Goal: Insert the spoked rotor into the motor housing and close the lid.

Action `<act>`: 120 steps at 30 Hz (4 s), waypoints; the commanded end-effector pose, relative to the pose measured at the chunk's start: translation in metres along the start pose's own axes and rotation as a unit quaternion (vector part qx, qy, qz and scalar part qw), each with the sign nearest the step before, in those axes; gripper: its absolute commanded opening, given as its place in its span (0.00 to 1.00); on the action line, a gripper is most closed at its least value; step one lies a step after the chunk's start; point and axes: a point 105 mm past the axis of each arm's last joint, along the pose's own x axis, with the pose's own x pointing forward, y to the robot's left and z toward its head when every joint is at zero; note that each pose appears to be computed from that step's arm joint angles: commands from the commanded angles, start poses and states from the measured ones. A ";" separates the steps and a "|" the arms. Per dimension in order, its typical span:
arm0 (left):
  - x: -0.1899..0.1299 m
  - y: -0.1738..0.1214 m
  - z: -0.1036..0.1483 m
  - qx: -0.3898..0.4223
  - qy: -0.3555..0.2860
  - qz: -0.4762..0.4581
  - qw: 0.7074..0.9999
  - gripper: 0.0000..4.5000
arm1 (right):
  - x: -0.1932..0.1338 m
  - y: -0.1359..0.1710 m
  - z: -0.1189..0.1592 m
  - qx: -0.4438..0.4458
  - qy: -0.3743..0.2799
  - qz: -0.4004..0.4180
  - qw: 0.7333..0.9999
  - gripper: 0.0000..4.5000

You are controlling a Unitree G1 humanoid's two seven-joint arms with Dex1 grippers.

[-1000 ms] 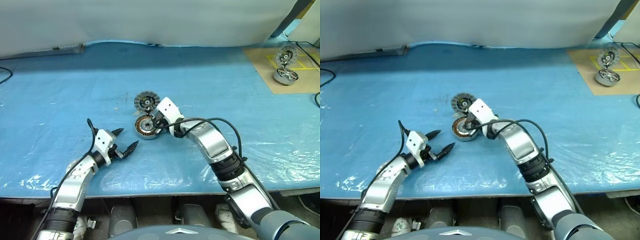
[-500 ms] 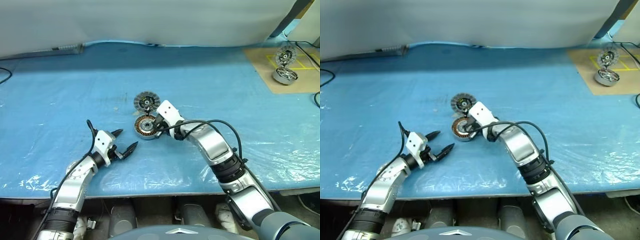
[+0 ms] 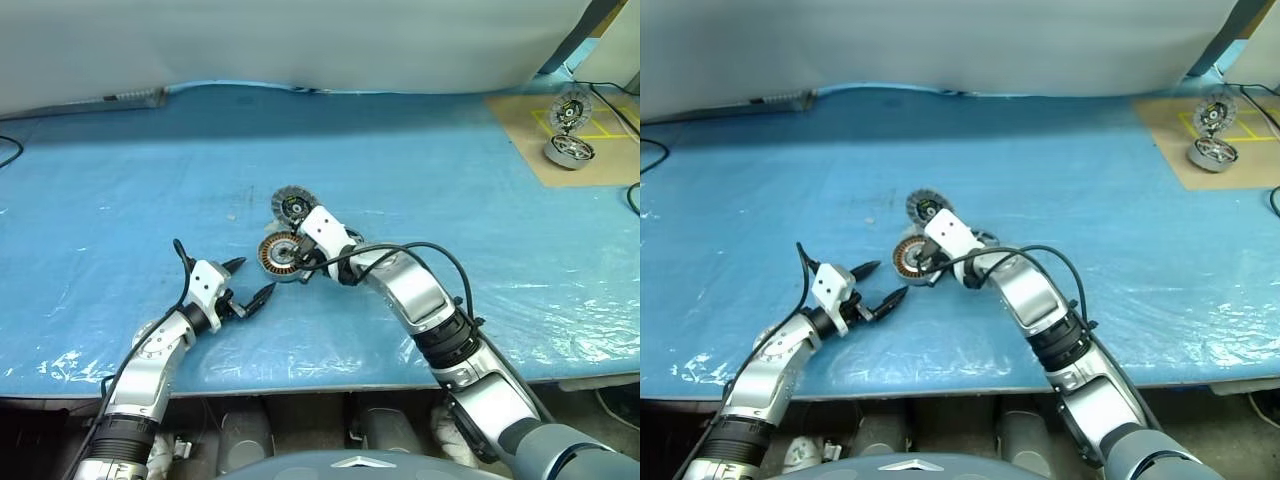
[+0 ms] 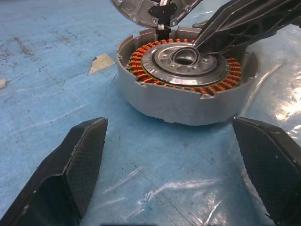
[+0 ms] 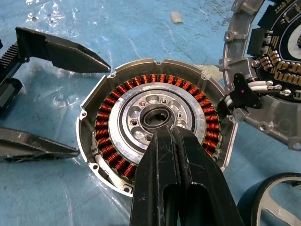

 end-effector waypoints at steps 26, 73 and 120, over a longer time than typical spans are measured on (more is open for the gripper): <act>-0.002 0.000 0.011 0.011 -0.015 0.001 1.000 1.00 | 0.001 0.015 0.041 -0.001 -0.070 0.037 0.997 0.00; -0.001 -0.002 0.012 0.011 -0.015 0.000 1.000 1.00 | 0.015 0.021 0.001 0.031 -0.011 0.042 0.999 0.00; -0.004 -0.004 0.008 0.004 -0.011 0.004 1.000 1.00 | 0.009 0.020 0.001 0.018 -0.004 0.055 0.998 0.00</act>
